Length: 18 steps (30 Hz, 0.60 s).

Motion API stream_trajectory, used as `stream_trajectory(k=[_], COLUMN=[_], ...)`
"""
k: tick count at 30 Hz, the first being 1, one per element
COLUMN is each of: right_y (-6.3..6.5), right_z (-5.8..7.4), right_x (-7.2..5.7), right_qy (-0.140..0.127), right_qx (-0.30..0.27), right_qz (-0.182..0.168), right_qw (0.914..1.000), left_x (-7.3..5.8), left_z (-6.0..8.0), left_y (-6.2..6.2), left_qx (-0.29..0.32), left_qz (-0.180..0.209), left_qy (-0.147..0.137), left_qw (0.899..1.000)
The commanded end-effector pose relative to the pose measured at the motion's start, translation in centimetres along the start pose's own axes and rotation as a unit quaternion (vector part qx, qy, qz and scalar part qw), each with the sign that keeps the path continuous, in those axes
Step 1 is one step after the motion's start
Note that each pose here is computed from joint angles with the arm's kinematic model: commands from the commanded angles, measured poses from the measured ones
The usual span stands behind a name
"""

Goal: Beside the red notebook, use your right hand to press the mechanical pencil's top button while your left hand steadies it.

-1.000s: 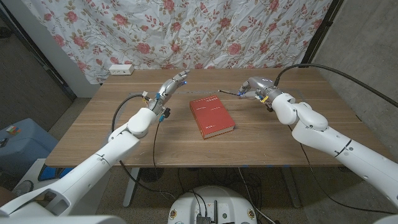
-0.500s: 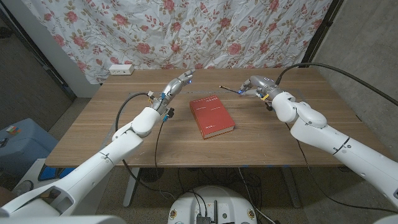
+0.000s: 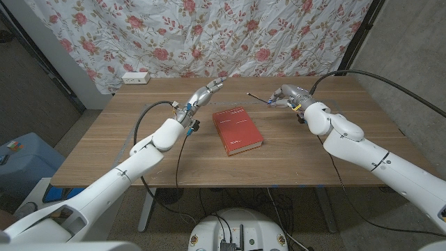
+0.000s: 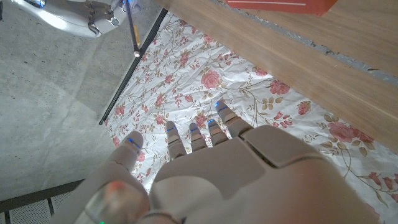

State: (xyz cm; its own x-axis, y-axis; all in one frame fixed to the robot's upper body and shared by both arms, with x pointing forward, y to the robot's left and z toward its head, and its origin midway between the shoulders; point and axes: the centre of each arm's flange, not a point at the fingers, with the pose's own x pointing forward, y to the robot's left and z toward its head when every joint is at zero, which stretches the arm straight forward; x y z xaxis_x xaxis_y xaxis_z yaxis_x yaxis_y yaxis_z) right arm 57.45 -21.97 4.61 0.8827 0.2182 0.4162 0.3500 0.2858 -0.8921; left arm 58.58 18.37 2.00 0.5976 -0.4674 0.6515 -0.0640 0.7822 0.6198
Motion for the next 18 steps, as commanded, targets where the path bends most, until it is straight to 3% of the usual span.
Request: stream_trajectory(k=[1, 18], right_y=[-0.2, -0.4], right_z=[0.4, 1.0], right_x=[-0.1, -0.2], right_qy=[0.013, 0.039], right_qx=[0.012, 0.046], right_qz=[0.000, 0.000], right_qw=[0.9998, 0.9982], left_x=[0.5, 1.3], left_z=[0.6, 0.9], left_y=[-1.0, -2.2], left_qx=[0.024, 0.033], left_qz=[-0.013, -0.027], left_qy=[-0.017, -0.027], left_qw=[0.999, 0.999])
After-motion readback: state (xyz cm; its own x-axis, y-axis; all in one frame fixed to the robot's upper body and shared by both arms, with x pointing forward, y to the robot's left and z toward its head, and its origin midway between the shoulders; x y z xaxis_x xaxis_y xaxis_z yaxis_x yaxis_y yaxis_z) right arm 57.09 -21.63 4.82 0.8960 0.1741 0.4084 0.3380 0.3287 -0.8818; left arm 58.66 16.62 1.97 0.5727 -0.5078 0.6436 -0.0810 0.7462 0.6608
